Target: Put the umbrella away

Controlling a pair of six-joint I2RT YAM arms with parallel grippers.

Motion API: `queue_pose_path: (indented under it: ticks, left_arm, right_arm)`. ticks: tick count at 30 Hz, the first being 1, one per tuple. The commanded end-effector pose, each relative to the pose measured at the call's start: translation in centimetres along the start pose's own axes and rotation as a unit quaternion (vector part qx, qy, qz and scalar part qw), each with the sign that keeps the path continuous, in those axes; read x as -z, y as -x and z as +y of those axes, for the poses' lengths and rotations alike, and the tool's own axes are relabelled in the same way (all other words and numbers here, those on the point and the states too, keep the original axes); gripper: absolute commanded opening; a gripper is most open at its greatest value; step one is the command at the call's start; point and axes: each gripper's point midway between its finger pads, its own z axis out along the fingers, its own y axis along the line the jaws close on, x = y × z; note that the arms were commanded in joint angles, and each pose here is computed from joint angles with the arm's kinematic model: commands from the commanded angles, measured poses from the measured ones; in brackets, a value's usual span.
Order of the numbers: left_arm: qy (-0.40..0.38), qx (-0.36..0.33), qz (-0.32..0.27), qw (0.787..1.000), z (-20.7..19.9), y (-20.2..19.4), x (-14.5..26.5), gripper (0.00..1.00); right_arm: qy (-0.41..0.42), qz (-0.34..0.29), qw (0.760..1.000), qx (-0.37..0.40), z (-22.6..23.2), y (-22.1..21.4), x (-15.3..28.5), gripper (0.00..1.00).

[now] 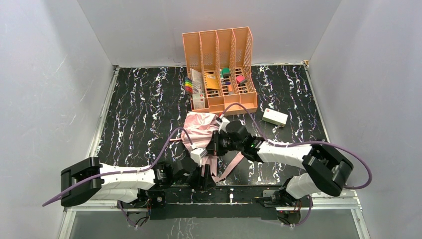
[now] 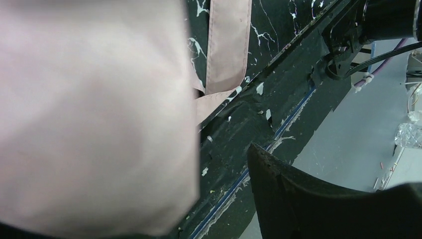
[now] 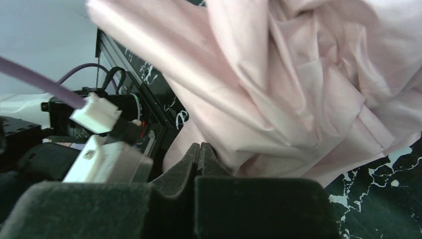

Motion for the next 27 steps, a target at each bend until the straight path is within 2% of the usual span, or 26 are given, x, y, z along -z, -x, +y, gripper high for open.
queue_pose_path:
  ticks: [1,10,14,22,27]
  left_arm:
    - [0.004,-0.019,0.003,1.000,-0.6,0.2,-0.3,0.61]
    - [0.006,-0.024,-0.007,1.000,-1.4,0.9,0.5,0.62]
    - [0.015,-0.012,-0.029,0.999,-1.2,1.7,1.7,0.73]
    - [0.085,0.035,-0.123,0.988,0.7,5.6,6.8,0.97]
    - [0.137,0.051,-0.216,0.965,0.5,10.8,12.2,0.98]
  right_arm:
    - [0.024,-0.005,1.000,-0.010,0.4,-0.4,-0.8,0.02]
    - [-0.131,0.007,0.990,-0.048,-7.3,-3.1,-1.1,0.00]
    - [-0.156,0.022,0.987,-0.041,-9.6,-4.5,-1.5,0.00]
    - [-0.196,0.041,0.979,-0.032,-12.9,-6.7,-1.3,0.00]
    - [-0.205,0.051,0.977,-0.030,-13.7,-7.5,-0.9,0.00]
